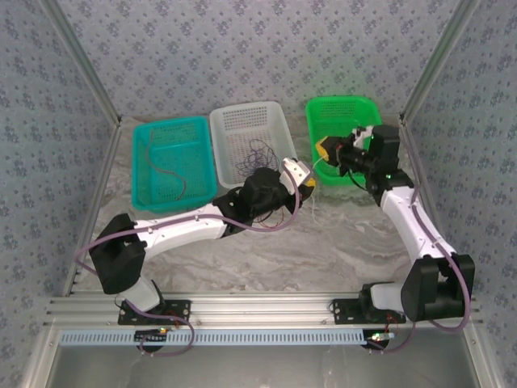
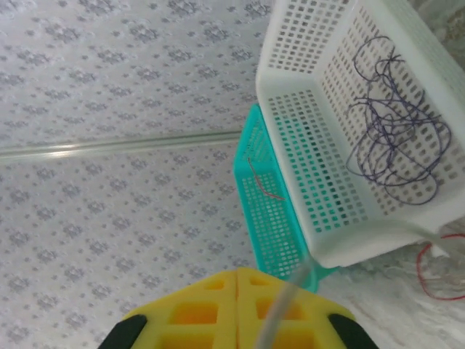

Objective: Untangle the cables

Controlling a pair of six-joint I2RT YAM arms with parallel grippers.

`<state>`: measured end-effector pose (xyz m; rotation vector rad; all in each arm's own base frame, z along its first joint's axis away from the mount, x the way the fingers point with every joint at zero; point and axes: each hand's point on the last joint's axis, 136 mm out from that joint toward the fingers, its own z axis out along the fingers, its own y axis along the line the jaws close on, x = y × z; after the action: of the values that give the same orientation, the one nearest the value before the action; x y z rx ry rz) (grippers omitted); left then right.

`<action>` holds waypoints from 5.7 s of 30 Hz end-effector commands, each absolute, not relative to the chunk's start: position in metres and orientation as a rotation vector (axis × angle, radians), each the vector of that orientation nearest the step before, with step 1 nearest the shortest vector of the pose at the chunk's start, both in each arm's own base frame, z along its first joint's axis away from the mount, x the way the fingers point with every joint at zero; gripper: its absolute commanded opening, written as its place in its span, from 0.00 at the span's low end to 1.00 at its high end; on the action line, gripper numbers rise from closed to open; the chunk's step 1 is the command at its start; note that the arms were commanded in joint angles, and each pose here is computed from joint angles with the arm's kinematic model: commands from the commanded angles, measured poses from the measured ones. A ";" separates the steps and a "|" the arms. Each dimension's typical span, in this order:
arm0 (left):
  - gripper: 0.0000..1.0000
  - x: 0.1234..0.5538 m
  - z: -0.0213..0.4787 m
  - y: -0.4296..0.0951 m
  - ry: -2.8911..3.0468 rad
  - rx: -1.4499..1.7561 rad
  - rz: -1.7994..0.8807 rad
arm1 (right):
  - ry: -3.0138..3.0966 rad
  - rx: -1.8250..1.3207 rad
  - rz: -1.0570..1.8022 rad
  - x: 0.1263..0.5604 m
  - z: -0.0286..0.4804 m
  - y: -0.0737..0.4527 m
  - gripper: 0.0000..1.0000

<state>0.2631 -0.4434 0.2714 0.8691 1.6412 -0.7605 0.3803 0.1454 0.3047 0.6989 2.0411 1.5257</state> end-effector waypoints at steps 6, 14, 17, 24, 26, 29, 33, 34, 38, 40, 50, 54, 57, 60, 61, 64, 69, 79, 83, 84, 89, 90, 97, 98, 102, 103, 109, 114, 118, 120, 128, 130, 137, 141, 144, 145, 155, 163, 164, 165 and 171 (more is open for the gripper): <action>0.63 0.269 0.294 -0.438 1.629 0.832 -0.763 | 2.052 0.256 1.176 0.371 0.407 0.135 0.00; 0.99 0.284 0.284 -0.397 1.709 0.697 -0.635 | 2.075 -0.047 0.756 0.402 0.421 0.116 0.00; 0.99 0.290 0.268 -0.378 1.789 0.623 -0.580 | 2.185 -0.060 0.577 0.429 0.381 0.098 0.00; 0.99 0.287 0.247 -0.349 1.876 0.521 -0.574 | 2.459 -0.029 0.400 0.480 0.263 0.073 0.00; 0.99 0.287 0.238 -0.342 1.909 0.498 -0.552 | 2.514 -0.017 0.380 0.491 0.231 0.068 0.00; 1.00 0.287 0.222 -0.334 1.977 0.484 -0.519 | 2.548 0.002 0.361 0.507 0.203 0.063 0.00; 0.99 0.288 0.203 -0.319 2.060 0.429 -0.459 | 2.592 0.066 0.309 0.525 0.177 0.048 0.13; 1.00 0.289 0.199 -0.314 2.079 0.401 -0.441 | 2.620 0.080 0.289 0.528 0.169 0.044 0.29; 0.99 0.290 0.190 -0.298 2.116 0.333 -0.406 | 2.714 0.058 0.156 0.527 0.152 0.030 0.69; 0.99 0.291 0.188 -0.293 2.123 0.311 -0.403 | 2.668 0.032 0.114 0.528 0.163 0.027 0.80; 0.99 0.304 0.194 -0.268 2.106 0.194 -0.345 | 2.448 -0.055 0.265 0.502 0.259 0.062 0.97; 1.00 0.306 0.195 -0.243 2.083 0.069 -0.325 | 2.456 -0.238 0.430 0.451 0.251 0.129 0.92; 0.99 0.307 0.188 -0.219 2.105 -0.045 -0.337 | 2.538 -0.284 0.505 0.408 0.222 0.162 0.85; 0.99 0.306 0.184 -0.204 2.125 -0.094 -0.341 | 2.627 -0.344 0.554 0.365 0.190 0.189 0.76; 0.99 0.305 0.184 -0.200 2.124 -0.100 -0.337 | 2.653 -0.363 0.540 0.353 0.178 0.195 0.75; 0.99 0.304 0.183 -0.192 2.114 -0.119 -0.319 | 2.713 -0.470 0.474 0.322 0.142 0.211 0.74; 1.00 0.302 0.182 -0.187 2.114 -0.148 -0.325 | 2.915 -0.332 0.516 0.285 0.082 0.213 0.66; 0.99 0.302 0.180 -0.194 2.118 -0.133 -0.354 | 3.027 -0.136 0.436 0.271 0.046 0.223 0.63; 0.99 0.303 0.180 -0.194 2.115 -0.121 -0.350 | 3.031 -0.051 0.445 0.275 0.039 0.227 0.63; 1.00 0.302 0.181 -0.194 2.114 -0.118 -0.351 | 3.033 -0.041 0.438 0.276 0.038 0.228 0.63; 1.00 0.302 0.183 -0.192 2.100 -0.117 -0.354 | 3.072 -0.025 0.354 0.278 0.022 0.223 0.61; 0.99 0.301 0.183 -0.192 2.097 -0.118 -0.355 | 3.086 -0.031 0.342 0.277 0.017 0.222 0.60; 0.99 0.300 0.186 -0.186 2.083 -0.128 -0.342 | 3.092 -0.054 0.234 0.272 0.004 0.209 0.17; 0.99 0.300 0.186 -0.186 2.081 -0.128 -0.339 | 3.069 -0.054 0.227 0.273 0.009 0.207 0.09; 0.99 0.301 0.186 -0.188 2.085 -0.116 -0.344 | 2.951 -0.054 0.188 0.278 0.039 0.193 0.00; 1.00 0.301 0.185 -0.189 2.085 -0.116 -0.344 | 2.925 -0.043 0.180 0.279 0.046 0.190 0.00; 1.00 0.305 0.181 -0.199 2.099 -0.101 -0.369 | 2.926 0.012 0.349 0.276 0.060 0.206 0.53; 0.99 0.306 0.182 -0.206 2.108 -0.084 -0.397 | 2.948 0.103 0.488 0.280 0.052 0.233 0.60; 0.99 0.304 0.181 -0.203 2.101 -0.087 -0.391 | 2.975 0.170 0.481 0.283 0.044 0.235 0.60; 1.00 0.303 0.180 -0.201 2.094 -0.092 -0.389 | 2.995 0.183 0.474 0.284 0.039 0.237 0.58; 1.00 0.301 0.177 -0.197 2.098 -0.091 -0.380 | 3.056 0.212 0.413 0.281 0.010 0.238 0.34; 1.00 0.300 0.177 -0.194 2.092 -0.097 -0.370 | 3.075 0.196 0.341 0.276 0.003 0.228 0.25; 0.99 0.300 0.179 -0.192 2.083 -0.103 -0.364 | 3.015 0.182 0.285 0.277 0.012 0.210 0.00; 0.99 0.300 0.177 -0.200 2.096 -0.084 -0.396 | 2.888 0.086 0.284 0.282 0.048 0.207 0.00; 0.99 0.301 0.171 -0.217 2.126 -0.020 -0.453 | 2.786 0.068 0.287 0.284 0.075 0.199 0.00; 1.00 0.300 0.168 -0.224 2.142 0.010 -0.471 | 2.756 0.069 0.295 0.284 0.083 0.196 0.00; 0.93 0.293 0.163 -0.297 2.183 0.402 -0.616 | 2.491 -0.049 0.599 0.281 0.155 0.202 0.00; 0.90 0.288 0.170 -0.319 2.115 0.501 -0.709 | 2.372 0.019 0.773 0.284 0.189 0.193 0.00; 0.90 0.289 0.169 -0.320 2.112 0.502 -0.711 | 2.352 0.031 0.797 0.285 0.193 0.192 0.00; 0.90 0.289 0.169 -0.321 2.106 0.506 -0.717 | 2.329 0.034 0.823 0.285 0.198 0.192 0.00; 0.90 0.292 0.199 -0.337 1.981 0.486 -0.842 | 2.283 -0.007 0.855 0.284 0.210 0.192 0.00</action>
<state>0.2904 -0.3182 0.1670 0.4687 2.1086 -0.7285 0.2853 0.1867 0.2007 0.0356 2.3143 0.8099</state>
